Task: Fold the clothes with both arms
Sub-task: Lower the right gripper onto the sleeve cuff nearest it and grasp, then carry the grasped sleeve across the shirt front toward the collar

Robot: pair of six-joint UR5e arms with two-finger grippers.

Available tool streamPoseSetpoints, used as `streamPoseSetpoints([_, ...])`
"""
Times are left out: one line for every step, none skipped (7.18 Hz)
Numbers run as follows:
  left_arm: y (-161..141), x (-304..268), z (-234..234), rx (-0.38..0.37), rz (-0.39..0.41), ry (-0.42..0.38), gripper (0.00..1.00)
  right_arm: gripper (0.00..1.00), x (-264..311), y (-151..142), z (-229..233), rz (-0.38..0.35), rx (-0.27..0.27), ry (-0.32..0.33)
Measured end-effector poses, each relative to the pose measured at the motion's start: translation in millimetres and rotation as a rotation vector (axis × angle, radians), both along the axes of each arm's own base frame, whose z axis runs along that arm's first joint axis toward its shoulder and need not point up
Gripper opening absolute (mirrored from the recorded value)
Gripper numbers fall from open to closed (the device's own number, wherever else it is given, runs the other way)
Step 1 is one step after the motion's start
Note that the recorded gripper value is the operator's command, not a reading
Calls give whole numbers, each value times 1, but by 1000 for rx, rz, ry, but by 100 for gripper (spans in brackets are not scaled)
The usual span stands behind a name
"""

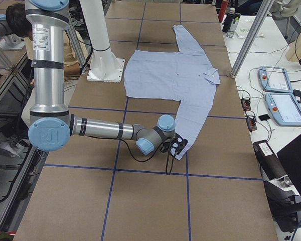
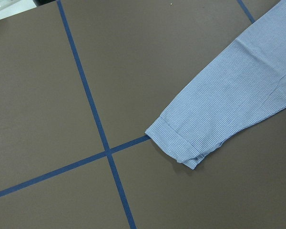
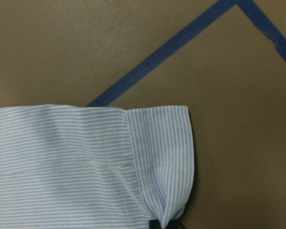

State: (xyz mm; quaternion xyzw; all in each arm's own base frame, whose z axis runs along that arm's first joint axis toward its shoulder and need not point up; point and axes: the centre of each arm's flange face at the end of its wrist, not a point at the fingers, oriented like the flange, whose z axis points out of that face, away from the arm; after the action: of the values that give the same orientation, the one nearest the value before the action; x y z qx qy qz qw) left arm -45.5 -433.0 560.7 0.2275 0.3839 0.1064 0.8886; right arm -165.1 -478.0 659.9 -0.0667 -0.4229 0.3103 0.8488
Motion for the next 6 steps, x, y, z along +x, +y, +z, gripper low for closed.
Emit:
streamPoseSetpoints([0,0,-1,1,0,0,100,0,-2,-4,-26,1,44,-23])
streamPoseSetpoints([0,0,-2,2,0,1,100,0,-7,-9,-59,-4,90,-48])
streamPoseSetpoints([0,0,-2,2,0,2,100,0,-22,-20,-96,-20,123,-68])
streamPoseSetpoints([0,0,-2,3,0,2,100,0,-49,-40,-144,-42,141,-85])
streamPoseSetpoints([0,0,-3,4,0,2,100,0,-90,-62,-200,-66,137,-103])
streamPoseSetpoints([0,0,-4,5,0,2,100,0,-141,-77,-261,-74,118,-115])
